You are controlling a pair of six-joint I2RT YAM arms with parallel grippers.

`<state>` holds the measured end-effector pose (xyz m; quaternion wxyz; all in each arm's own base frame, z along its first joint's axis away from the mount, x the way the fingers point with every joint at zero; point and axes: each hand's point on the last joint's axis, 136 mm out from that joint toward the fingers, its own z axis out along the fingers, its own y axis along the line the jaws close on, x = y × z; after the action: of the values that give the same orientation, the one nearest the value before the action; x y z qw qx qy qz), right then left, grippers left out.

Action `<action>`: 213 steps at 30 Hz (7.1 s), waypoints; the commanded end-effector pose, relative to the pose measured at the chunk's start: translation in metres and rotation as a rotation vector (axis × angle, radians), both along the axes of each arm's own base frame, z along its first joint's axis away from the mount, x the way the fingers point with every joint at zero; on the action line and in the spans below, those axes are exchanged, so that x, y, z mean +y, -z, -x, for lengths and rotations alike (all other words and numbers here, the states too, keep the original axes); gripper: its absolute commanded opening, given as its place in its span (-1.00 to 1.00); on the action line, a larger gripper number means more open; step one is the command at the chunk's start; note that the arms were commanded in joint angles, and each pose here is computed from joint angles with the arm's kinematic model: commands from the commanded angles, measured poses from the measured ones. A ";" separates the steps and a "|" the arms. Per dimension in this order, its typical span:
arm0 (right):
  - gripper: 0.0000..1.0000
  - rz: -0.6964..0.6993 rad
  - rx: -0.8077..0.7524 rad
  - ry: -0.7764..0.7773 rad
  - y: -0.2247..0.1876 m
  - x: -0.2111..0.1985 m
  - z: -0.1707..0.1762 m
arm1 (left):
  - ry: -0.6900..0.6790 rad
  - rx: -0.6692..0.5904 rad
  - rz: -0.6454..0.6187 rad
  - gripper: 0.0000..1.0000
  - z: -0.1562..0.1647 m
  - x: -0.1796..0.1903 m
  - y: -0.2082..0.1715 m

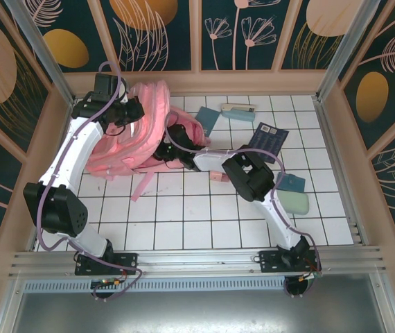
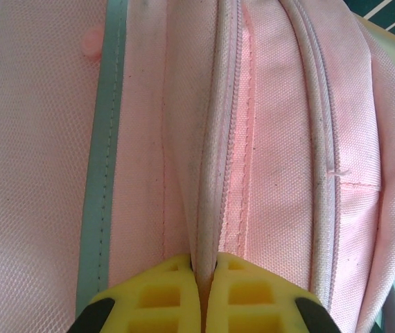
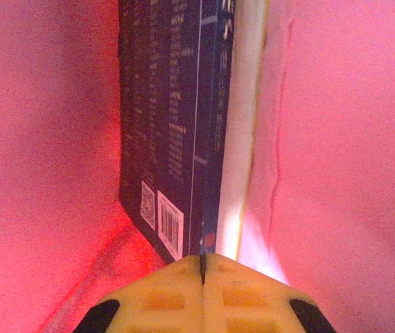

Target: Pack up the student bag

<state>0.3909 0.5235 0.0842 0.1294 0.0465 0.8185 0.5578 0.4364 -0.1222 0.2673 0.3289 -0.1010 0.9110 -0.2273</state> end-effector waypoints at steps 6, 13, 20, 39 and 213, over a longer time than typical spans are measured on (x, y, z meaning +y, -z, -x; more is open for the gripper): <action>-1.00 -0.049 0.033 -0.104 0.013 0.045 0.004 | 0.044 -0.180 0.098 -1.00 -0.009 -0.013 -0.051; -0.84 -0.039 0.002 -0.081 -0.002 0.024 0.002 | 0.016 -0.161 0.012 -1.00 -0.008 -0.001 -0.036; -0.51 0.013 -0.090 -0.022 -0.044 -0.019 0.001 | -0.012 -0.116 -0.084 -1.00 -0.008 0.013 -0.006; -0.26 0.454 -0.205 0.342 -0.091 -0.225 -0.010 | 0.081 0.007 -0.019 -0.03 0.010 -0.005 0.068; 0.31 -0.235 -0.127 0.173 -0.119 -0.340 -0.029 | 0.640 0.028 0.950 -1.00 0.014 -0.279 0.010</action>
<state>0.4208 0.1752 0.1942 0.2200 0.1295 0.7360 0.6271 0.4368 -0.3984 0.2212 0.1355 0.0031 0.7257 -0.6746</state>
